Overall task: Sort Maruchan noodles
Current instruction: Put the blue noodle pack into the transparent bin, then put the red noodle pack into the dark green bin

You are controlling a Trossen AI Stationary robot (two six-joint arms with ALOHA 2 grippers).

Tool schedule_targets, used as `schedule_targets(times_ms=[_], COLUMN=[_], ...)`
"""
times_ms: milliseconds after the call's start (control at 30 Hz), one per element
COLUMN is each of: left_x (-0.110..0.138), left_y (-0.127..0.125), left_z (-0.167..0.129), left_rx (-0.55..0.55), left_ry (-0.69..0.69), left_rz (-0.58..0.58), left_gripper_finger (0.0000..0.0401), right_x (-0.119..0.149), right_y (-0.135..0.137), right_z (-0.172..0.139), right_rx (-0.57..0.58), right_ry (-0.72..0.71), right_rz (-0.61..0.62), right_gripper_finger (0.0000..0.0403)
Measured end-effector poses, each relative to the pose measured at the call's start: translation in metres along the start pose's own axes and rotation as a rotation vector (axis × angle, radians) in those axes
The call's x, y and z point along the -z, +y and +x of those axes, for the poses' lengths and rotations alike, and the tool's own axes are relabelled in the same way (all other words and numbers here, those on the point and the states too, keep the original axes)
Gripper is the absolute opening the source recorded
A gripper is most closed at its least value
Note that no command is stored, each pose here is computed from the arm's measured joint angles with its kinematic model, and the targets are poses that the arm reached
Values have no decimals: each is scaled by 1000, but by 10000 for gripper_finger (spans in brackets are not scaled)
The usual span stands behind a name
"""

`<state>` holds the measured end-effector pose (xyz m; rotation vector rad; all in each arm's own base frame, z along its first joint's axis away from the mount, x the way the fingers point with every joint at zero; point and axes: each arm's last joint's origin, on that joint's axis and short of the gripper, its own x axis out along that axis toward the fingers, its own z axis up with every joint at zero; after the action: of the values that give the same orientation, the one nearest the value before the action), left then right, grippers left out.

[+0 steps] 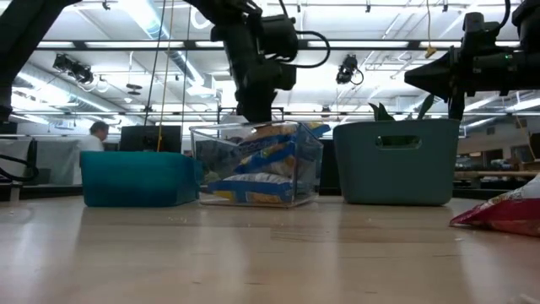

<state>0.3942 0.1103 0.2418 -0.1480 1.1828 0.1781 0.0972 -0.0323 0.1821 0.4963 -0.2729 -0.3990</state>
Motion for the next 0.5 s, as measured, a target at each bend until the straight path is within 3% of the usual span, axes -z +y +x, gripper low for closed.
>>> schedule_targets(times_ms=[133, 300, 400, 500], left_x=[0, -7, -20, -33], left_y=[1, -1, -10, -32], left_z=[-4, -35, -60, -75], left_rx=[-149, -299, -277, -100], left_ry=[31, 72, 4, -111], left_rz=[20, 17, 1, 10], left_gripper_finger=[101, 130, 134, 134], right_x=[0, 0, 0, 0], right_y=[0, 0, 0, 0], right_z=[0, 0, 0, 0], right_rx=[0, 0, -1, -1], right_ry=[0, 0, 0, 0], right_rz=[0, 0, 0, 0], right_gripper_finger=[50, 50, 50, 50])
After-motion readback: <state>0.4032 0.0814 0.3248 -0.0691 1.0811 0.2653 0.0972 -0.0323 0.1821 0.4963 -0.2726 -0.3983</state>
